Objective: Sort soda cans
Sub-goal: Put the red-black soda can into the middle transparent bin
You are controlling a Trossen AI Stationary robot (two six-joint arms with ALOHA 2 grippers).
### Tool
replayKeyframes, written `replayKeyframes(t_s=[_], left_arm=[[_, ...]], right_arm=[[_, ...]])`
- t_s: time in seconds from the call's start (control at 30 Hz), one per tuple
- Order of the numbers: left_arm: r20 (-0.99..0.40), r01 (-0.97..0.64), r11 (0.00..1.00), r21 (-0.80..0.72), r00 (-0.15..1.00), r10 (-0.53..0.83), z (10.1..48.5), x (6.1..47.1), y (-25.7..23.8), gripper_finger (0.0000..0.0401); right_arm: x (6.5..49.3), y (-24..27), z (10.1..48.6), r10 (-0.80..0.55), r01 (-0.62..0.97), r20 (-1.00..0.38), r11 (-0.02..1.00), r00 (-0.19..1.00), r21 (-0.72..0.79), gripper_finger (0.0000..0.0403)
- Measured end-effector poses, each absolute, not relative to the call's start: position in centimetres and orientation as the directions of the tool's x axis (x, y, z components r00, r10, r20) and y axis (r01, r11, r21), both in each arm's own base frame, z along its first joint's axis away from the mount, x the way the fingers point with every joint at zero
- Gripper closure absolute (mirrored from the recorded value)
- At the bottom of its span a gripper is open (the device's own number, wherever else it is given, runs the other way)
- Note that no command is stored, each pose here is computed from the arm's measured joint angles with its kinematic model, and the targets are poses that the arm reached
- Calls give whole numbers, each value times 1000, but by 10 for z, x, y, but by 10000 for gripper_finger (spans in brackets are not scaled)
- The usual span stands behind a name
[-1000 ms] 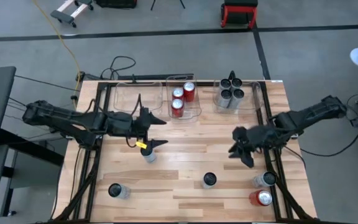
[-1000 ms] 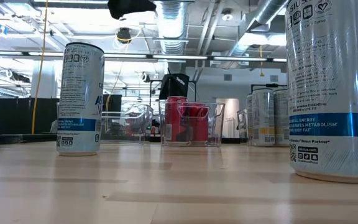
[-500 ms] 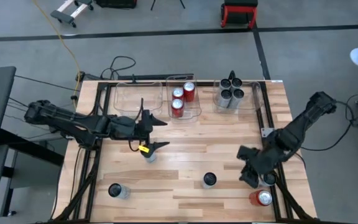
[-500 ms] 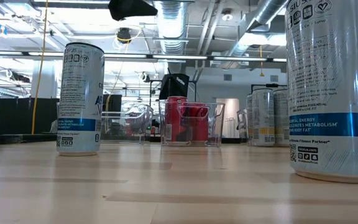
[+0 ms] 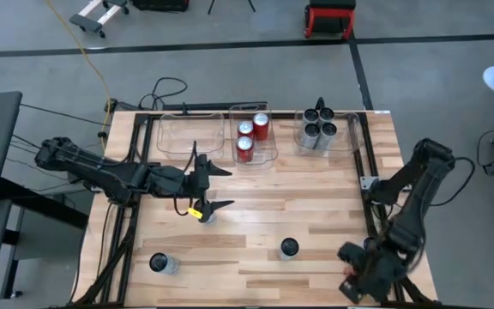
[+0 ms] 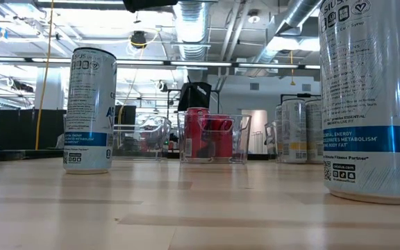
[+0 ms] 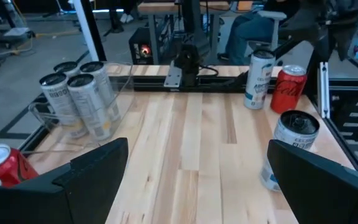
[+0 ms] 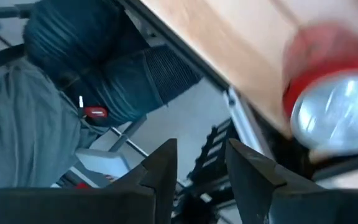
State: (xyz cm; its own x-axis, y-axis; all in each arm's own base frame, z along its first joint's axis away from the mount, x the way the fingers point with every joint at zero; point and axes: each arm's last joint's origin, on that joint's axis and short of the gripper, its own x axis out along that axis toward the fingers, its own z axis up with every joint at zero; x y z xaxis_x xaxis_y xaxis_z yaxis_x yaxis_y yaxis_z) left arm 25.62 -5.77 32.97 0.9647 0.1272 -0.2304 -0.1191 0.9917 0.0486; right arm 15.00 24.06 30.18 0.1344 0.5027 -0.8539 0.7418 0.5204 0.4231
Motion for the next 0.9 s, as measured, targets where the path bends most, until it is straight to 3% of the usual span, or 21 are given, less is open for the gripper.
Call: replayKeyframes(t_s=[0.2, 0.43, 0.9], left_arm=[[-230, -112, 991, 76, 965, 127, 330, 256, -58, 18], [-216, -109, 990, 87, 968, 126, 331, 256, -58, 18], [-186, -102, 988, 118, 975, 123, 334, 257, -58, 18]], right_arm=[[132, 274, 294, 491, 835, -871, 467, 29, 291, 272], [119, 284, 267, 384, 874, -894, 485, -233, -20, 300], [129, 286, 227, 177, 798, -923, 573, -343, -187, 331]])
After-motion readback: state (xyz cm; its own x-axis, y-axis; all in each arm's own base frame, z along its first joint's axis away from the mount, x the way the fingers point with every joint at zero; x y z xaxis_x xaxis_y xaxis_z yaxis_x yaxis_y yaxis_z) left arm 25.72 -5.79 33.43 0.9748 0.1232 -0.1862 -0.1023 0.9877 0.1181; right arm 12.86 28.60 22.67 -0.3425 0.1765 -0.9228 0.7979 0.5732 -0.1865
